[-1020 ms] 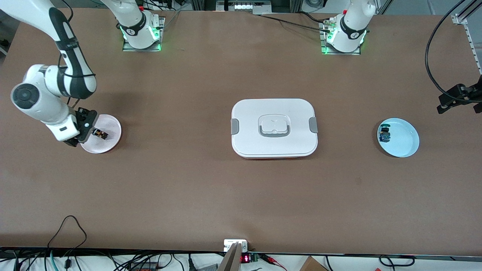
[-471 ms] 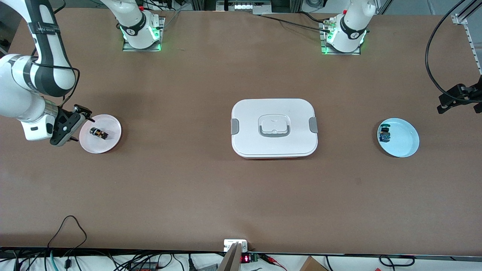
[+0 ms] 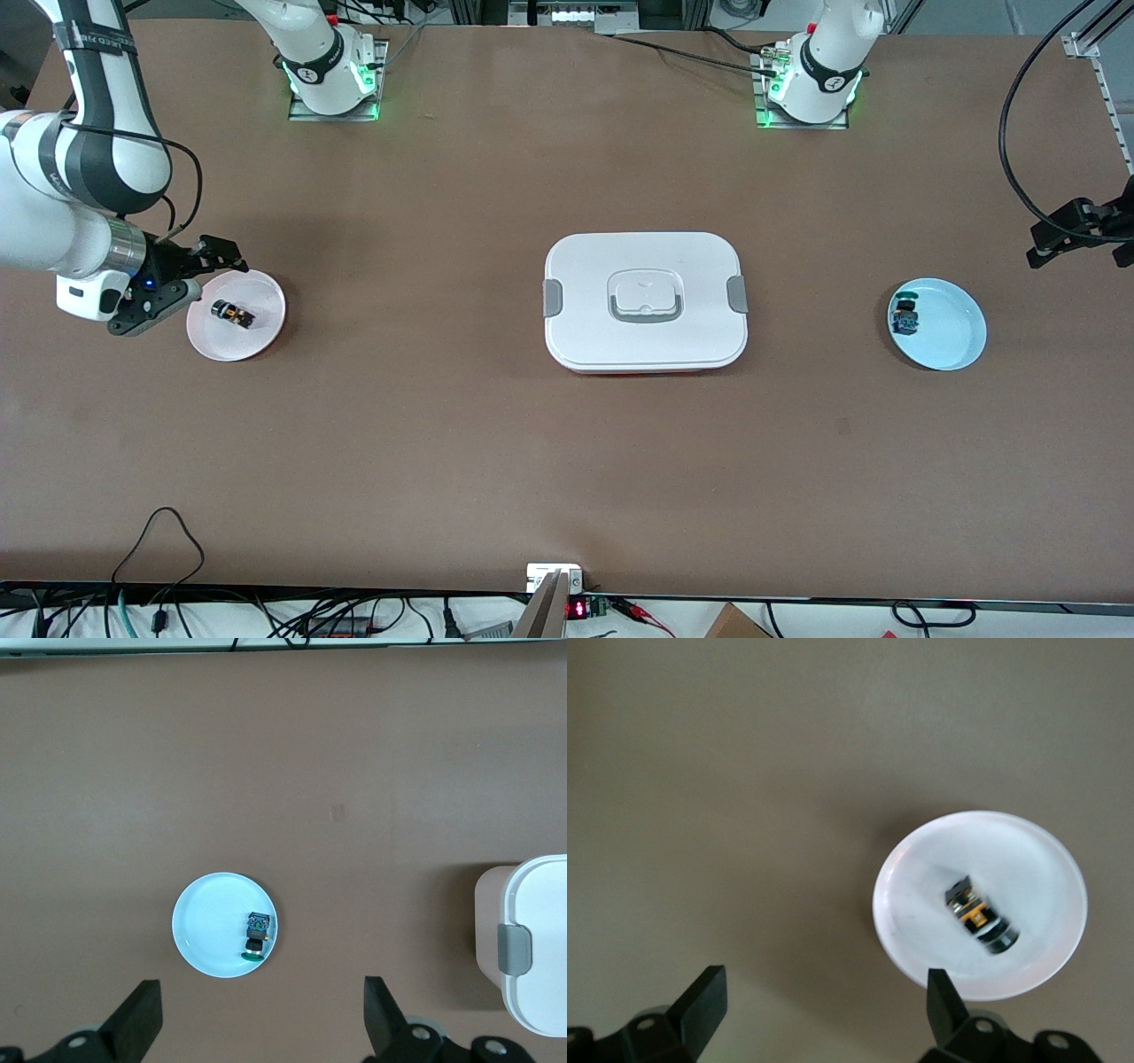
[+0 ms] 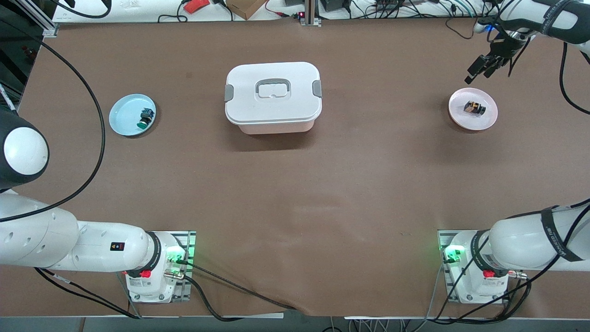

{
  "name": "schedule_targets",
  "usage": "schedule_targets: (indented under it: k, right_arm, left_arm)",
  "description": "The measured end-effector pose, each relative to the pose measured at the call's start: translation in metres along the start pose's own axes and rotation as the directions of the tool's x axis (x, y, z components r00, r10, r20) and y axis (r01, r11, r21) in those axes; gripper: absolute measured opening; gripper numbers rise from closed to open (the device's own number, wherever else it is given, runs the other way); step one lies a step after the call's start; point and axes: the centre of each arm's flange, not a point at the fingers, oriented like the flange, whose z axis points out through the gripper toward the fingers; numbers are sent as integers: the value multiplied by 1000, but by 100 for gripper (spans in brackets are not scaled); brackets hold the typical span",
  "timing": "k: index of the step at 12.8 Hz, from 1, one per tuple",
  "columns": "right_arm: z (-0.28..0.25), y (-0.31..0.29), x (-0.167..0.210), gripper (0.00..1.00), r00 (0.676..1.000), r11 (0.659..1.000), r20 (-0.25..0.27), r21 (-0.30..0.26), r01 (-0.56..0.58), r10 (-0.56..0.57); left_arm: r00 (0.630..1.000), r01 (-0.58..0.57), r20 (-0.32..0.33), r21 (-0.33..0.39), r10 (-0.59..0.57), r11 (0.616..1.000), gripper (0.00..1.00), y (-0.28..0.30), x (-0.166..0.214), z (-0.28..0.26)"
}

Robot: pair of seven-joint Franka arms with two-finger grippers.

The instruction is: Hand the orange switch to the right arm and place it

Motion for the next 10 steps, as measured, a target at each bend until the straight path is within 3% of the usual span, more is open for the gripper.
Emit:
schedule_targets:
  k: [2, 4, 8, 10]
  right_arm:
    - [-10, -20, 4, 100, 993, 994, 47, 13, -108, 107]
    - [-29, -44, 10, 100, 975, 980, 100, -11, -197, 198]
    - [-92, -80, 13, 100, 947, 955, 147, -123, -269, 286]
    - [-124, -71, 10, 100, 949, 931, 110, -256, -262, 297]
  left_arm:
    - [1000, 0, 0, 0, 0, 1000, 100, 0, 0, 0]
    - [1000, 0, 0, 0, 0, 1000, 100, 0, 0, 0]
    - [1000, 1, 1, 0, -1, 1000, 100, 0, 0, 0]
    - [1000, 1, 1, 0, -1, 1000, 100, 0, 0, 0]
